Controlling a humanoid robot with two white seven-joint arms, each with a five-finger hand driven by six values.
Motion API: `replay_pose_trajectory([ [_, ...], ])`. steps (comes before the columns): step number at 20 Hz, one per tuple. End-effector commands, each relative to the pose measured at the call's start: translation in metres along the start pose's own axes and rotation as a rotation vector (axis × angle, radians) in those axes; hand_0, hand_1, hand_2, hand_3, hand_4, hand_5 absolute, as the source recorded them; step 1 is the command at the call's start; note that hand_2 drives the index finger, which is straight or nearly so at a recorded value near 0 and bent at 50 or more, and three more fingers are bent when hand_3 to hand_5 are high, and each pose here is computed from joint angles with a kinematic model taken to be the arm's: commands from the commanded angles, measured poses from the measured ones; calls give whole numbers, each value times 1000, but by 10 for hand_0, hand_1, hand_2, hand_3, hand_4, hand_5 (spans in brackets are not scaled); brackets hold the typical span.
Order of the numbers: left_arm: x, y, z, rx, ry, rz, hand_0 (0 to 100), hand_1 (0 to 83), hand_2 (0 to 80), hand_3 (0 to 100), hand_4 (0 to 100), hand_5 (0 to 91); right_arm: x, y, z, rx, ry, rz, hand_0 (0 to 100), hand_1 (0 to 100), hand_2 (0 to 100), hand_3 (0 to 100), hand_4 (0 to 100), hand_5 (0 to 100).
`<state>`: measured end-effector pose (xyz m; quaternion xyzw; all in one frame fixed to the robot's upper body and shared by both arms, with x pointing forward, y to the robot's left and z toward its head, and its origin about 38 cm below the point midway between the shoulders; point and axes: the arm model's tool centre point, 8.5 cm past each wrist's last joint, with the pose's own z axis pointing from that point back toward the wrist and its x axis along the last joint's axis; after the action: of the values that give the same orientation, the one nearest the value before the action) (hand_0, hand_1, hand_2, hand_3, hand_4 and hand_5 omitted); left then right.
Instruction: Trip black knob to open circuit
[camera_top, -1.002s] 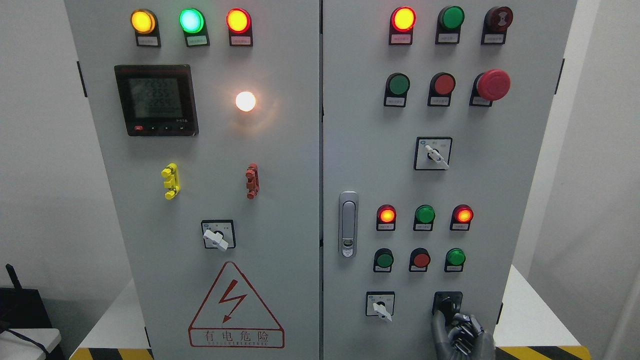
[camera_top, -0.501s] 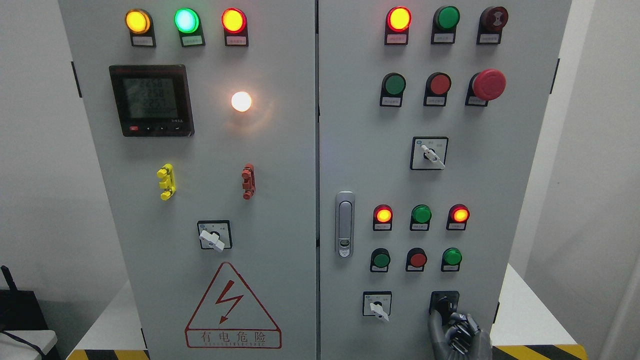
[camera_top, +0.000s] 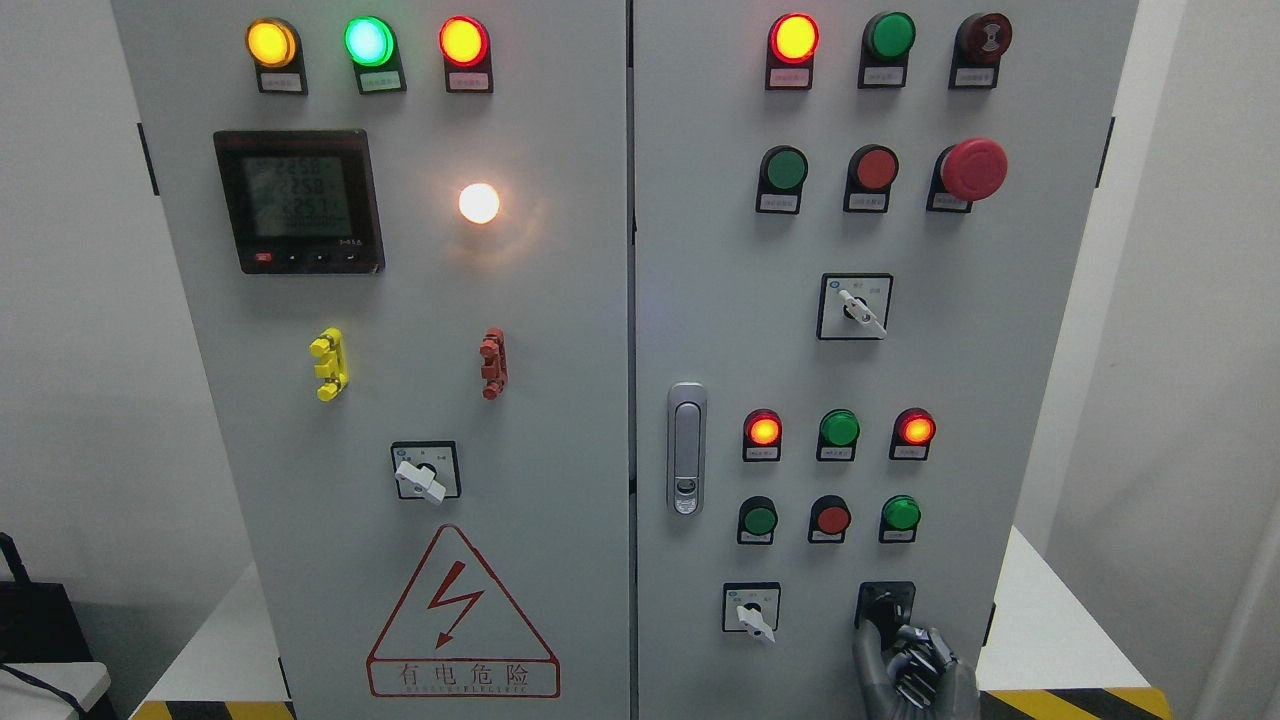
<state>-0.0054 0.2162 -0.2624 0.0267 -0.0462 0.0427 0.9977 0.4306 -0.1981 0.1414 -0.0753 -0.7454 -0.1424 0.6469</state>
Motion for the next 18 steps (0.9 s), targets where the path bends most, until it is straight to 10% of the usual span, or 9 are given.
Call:
replay_pose_trajectory([
  [1, 5, -1, 0, -6, -9, -34, 120, 389, 0, 0, 0, 0, 1, 2, 1, 11, -3, -6, 646, 775, 658, 967, 960, 975],
  [18, 5, -1, 0, -6, -9, -34, 120, 389, 0, 0, 0, 0, 5, 4, 2, 17, -13, -10, 652, 780, 661, 968, 971, 976],
])
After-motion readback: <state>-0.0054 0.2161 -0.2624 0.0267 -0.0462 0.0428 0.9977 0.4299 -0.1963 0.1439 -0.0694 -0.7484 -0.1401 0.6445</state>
